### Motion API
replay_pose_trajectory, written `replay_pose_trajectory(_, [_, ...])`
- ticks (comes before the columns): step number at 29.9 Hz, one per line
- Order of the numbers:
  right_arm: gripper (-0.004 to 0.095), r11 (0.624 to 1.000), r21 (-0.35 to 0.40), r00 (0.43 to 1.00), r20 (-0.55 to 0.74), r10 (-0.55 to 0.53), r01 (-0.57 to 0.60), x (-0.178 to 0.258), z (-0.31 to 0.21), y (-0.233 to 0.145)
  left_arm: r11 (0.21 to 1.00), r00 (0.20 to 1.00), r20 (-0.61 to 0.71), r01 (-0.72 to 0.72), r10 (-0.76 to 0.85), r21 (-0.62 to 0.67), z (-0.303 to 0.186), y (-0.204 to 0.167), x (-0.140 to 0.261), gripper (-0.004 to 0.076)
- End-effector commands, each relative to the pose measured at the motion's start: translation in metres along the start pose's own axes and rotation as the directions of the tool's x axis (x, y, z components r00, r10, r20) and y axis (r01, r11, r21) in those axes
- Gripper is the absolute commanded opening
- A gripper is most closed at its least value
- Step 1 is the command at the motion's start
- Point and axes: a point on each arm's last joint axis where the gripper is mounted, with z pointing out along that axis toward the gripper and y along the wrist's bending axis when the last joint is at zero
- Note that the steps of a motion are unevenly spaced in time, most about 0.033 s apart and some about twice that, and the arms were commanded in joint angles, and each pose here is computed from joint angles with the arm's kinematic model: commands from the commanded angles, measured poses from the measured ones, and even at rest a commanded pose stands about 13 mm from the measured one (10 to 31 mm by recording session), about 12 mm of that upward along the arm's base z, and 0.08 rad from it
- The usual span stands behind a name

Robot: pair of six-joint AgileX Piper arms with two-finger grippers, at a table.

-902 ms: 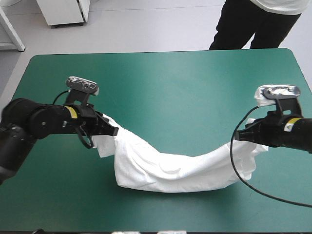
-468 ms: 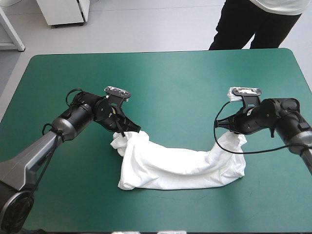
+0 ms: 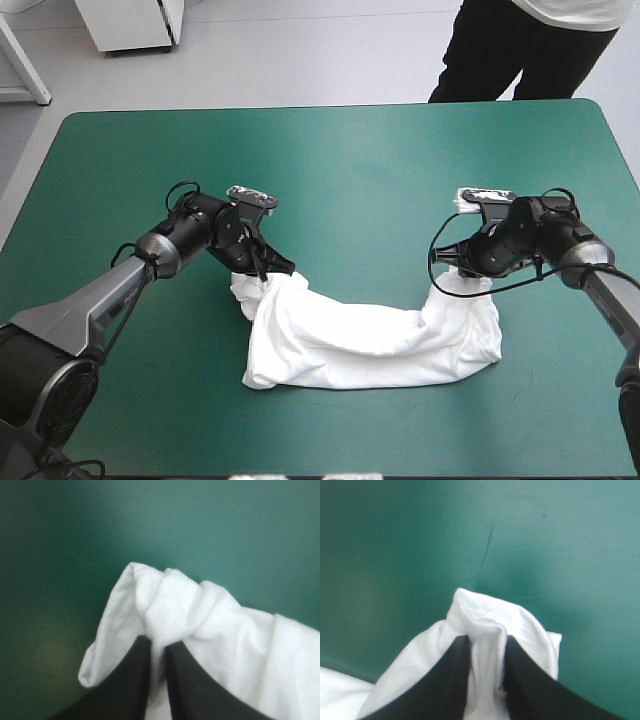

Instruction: Fold the cloth

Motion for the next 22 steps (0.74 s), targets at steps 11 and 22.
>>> replay_pose_trajectory(11, [0.0578, 0.999, 0.006, 0.996, 0.072, -0.050, 0.049, -0.025, -0.073, 0.010, 1.000, 0.986, 0.167, 0.015, -0.017, 0.014, -0.094, -0.002, -0.022, 0.0489])
replay_pose_trajectory(22, [0.0565, 0.999, -0.005, 0.991, 0.126, -0.048, 0.049, 0.013, -0.143, 0.014, 0.994, 0.996, 0.049, 0.074, -0.070, -0.084, -0.144, 0.008, 0.016, 0.0467])
